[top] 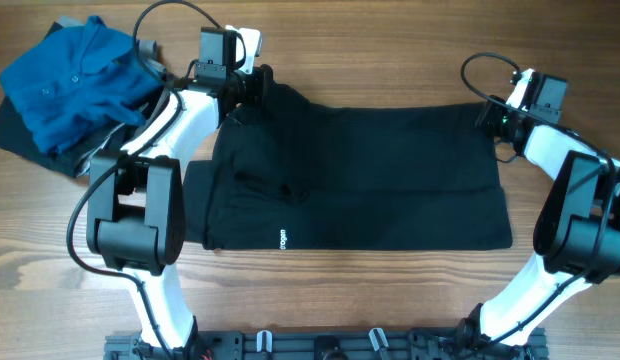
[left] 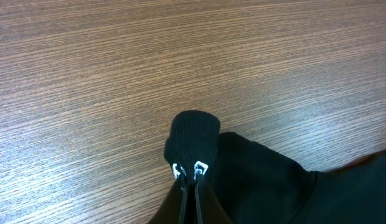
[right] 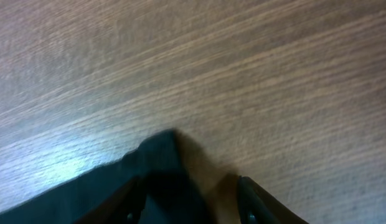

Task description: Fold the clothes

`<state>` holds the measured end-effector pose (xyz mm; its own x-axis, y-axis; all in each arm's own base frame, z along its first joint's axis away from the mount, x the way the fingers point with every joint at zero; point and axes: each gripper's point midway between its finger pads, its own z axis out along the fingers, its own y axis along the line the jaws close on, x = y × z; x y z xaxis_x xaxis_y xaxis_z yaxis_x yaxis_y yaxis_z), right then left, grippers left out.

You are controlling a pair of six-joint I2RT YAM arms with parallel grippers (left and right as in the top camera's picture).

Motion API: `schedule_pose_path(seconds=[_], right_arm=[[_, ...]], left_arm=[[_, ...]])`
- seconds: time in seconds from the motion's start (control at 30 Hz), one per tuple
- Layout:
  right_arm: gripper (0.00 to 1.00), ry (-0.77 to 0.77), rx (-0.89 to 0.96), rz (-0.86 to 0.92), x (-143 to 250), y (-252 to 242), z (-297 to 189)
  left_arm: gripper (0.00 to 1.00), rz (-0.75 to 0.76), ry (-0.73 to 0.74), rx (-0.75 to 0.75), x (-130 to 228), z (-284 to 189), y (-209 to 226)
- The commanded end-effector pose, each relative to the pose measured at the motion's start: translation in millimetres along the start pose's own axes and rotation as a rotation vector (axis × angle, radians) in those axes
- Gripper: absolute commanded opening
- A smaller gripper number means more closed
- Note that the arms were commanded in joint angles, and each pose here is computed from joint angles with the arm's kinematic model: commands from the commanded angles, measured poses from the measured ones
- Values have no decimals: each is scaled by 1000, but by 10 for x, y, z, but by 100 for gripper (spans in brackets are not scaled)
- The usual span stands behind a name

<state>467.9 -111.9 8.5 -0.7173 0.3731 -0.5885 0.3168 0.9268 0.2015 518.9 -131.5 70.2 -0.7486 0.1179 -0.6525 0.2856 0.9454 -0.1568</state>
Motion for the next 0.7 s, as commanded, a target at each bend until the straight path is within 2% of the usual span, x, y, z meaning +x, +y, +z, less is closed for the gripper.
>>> schedule_pose_path(seconds=[0.0,0.27,0.43,0.57,0.6,0.67], right_arm=[[53,-32,-10,23,-57,5,81],[51,34,-123,71,163,199,244],[24,31,-136,99,125,216,234],[15,34,-137,100,91,225,224],[7,34,-128,101,72,214,219],[4,26,-110,118,-3,186,175]], left_arm=[[4,1,-19,-2,-68,-69,-28],[4,1,-19,-2,-67,-69,-28],[4,1,-19,-2,-67,-69,-28],[4,1,-19,-3,-68,-69,-27],[4,1,-19,-3,-68,-69,-26],[4,1,-23,-16,-76,-69,-4]])
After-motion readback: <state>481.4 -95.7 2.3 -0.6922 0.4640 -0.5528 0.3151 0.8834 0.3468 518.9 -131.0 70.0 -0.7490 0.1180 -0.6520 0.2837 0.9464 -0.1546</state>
